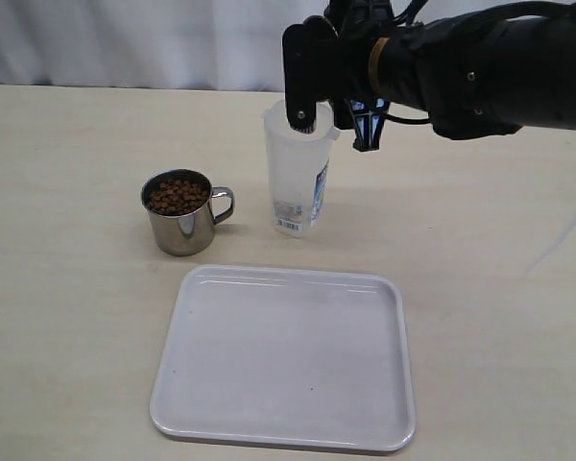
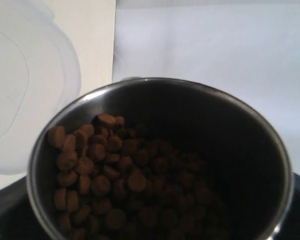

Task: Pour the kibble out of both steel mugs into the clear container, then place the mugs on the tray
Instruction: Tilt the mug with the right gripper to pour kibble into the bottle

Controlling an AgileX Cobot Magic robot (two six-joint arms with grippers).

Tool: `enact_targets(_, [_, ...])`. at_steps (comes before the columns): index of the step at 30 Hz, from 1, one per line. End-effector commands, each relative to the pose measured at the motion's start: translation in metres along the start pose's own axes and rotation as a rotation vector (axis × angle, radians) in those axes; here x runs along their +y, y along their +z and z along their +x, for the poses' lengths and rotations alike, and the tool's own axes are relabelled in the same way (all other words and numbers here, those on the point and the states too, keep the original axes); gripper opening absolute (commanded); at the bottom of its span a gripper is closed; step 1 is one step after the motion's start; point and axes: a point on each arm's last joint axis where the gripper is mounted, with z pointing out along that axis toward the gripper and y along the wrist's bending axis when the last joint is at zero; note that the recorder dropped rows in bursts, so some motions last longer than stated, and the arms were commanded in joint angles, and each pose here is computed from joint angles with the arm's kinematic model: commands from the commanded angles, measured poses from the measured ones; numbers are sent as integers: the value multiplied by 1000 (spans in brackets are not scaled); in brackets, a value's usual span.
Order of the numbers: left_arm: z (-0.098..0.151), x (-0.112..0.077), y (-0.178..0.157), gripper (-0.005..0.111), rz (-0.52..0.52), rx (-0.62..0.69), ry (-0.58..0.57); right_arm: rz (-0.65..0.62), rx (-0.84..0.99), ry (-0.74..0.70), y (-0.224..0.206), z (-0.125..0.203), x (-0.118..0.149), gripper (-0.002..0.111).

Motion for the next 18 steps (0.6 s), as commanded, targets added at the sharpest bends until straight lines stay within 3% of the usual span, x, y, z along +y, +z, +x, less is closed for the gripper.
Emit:
enact_targets(1, [0, -1, 0, 0, 10, -11, -5, 17, -10, -44, -2, -1, -6, 5])
enact_targets(18, [0, -1, 0, 0, 10, -2, -5, 17, -7, -179, -2, -1, -5, 5])
